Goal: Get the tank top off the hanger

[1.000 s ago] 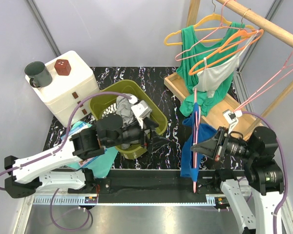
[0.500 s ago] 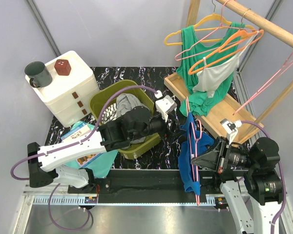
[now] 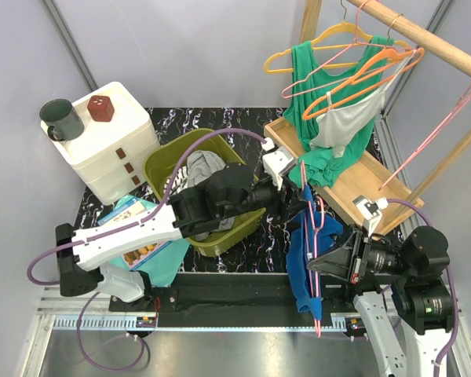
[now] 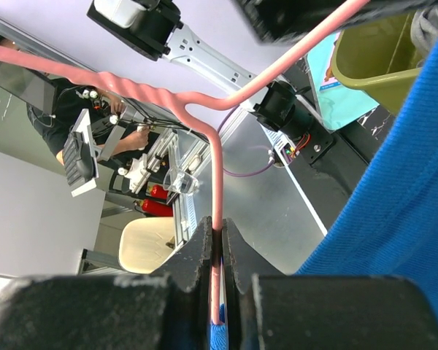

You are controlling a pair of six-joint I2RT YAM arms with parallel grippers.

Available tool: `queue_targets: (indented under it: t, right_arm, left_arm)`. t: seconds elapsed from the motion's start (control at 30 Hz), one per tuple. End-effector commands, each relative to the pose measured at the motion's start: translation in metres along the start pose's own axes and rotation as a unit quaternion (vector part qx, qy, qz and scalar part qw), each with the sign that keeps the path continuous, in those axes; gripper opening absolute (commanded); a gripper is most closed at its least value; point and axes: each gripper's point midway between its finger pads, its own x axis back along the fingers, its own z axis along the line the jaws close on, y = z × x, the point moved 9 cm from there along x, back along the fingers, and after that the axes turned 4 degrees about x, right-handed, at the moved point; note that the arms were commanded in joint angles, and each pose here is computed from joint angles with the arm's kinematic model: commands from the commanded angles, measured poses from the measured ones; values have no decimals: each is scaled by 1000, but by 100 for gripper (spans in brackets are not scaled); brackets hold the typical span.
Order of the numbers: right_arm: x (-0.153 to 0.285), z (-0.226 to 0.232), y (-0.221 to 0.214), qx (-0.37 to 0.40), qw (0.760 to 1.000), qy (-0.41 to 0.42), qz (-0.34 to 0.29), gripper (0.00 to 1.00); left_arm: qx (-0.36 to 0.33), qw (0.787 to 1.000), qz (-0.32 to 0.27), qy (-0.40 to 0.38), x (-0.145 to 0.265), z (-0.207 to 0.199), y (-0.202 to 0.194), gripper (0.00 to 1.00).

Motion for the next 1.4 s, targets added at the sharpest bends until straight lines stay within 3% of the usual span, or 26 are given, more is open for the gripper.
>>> queue_targets:
  t: [0.0,0.2,0.5,0.83,1.07,1.23,1.37]
  right_arm:
    - [5,17,-4,32,999,28,4,0]
    - [8,20,-14,24,999,35,8,0]
    - [12,20,-30,15,1000,17,16,0]
    - [19,51,-22,76,996,43,14,0]
    - [14,53,0,106,994,17,-22,0]
    - [5,32,35,127,987,-63,-77,0]
    - [0,2,60,144,968,-161,-127,0]
  left_arm:
    - [-6,999,-41,-1,-5,-7,30,47]
    - [-22,998,-45,32,-6,3,47,1]
    - [4,994,-67,87,-1,53,75,0]
    - [35,991,-16,126,-35,91,59,0]
    - [78,995,43,40,-41,79,23,0]
    - [84,994,47,-60,-19,48,16,0]
    - [73,989,54,-114,-2,24,11,0]
